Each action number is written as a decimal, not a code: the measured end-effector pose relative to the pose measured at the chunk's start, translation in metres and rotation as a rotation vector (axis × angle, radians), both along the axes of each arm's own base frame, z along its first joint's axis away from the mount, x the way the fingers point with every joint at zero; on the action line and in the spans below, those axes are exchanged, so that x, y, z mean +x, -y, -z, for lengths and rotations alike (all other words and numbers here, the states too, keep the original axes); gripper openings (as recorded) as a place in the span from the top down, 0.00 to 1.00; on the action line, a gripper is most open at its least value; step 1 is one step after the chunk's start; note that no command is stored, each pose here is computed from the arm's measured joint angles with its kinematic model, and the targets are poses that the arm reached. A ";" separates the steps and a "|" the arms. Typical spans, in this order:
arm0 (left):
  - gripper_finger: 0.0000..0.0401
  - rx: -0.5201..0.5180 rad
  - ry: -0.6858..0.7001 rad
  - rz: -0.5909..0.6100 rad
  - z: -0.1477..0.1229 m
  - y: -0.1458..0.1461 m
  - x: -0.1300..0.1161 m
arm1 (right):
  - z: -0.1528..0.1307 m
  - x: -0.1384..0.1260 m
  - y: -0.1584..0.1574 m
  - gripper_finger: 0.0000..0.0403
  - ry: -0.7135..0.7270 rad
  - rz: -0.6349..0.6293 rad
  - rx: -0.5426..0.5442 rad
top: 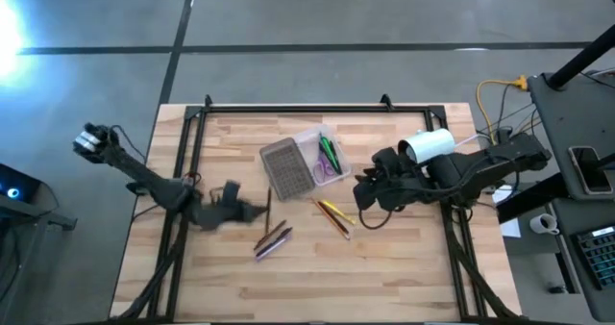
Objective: Pick & place school supplies into a supply box
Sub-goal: Put the black pen into the black supply box
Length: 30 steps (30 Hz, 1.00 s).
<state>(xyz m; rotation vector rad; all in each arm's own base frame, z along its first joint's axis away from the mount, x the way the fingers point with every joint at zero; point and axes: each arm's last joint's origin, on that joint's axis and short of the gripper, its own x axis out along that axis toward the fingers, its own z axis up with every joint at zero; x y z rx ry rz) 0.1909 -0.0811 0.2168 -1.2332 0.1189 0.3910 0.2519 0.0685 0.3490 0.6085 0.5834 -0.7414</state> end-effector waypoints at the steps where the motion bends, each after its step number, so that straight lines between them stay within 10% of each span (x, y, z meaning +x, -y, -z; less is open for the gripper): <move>1: 0.98 0.001 0.057 -0.041 -0.001 -0.011 0.005 | 0.001 -0.002 0.000 0.65 -0.012 0.002 -0.001; 17: 0.95 -0.040 -0.029 -0.201 0.000 -0.157 0.121 | 0.007 -0.004 -0.003 0.65 -0.035 0.054 0.039; 30: 0.86 -0.080 -0.201 -0.212 0.017 -0.209 0.175 | 0.008 -0.010 -0.009 0.65 -0.033 0.080 0.068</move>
